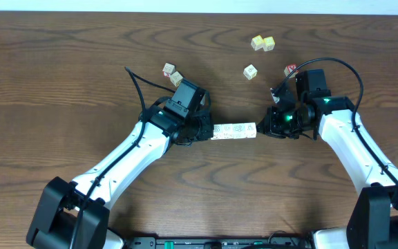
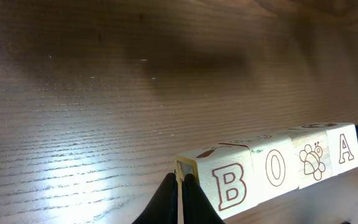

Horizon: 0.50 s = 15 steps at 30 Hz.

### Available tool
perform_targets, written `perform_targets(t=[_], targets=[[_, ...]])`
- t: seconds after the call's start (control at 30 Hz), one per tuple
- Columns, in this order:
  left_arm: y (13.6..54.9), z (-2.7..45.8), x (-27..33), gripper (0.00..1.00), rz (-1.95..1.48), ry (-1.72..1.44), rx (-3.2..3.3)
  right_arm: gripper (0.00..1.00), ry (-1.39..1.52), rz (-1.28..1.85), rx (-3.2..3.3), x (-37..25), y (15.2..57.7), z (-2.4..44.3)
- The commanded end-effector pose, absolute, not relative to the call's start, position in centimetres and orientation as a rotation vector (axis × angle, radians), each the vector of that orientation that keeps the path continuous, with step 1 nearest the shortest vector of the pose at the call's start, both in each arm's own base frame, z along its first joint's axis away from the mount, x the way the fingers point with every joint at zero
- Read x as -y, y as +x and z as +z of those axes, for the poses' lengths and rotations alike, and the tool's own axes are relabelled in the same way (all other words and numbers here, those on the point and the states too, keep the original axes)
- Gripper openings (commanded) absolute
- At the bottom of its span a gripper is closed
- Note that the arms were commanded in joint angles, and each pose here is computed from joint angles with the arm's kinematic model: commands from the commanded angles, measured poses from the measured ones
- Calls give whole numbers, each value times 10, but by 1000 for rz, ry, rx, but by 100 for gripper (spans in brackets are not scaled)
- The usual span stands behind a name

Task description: Lift 4 blocks

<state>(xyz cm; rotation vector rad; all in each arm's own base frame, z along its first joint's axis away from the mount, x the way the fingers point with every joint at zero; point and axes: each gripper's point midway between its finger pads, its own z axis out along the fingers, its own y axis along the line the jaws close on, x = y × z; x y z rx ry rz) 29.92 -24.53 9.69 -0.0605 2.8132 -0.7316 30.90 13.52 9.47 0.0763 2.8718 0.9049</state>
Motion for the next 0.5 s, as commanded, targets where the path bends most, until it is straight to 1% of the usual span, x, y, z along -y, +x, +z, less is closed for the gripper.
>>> perform_targets(t=[0.0, 0.47], targets=[[294, 130, 271, 7, -917, 6, -2764, 1, 18, 1109, -2844, -164, 299, 110], [294, 134, 271, 7, -922, 9, -2752, 1, 23, 1114, -2844, -164, 299, 110]])
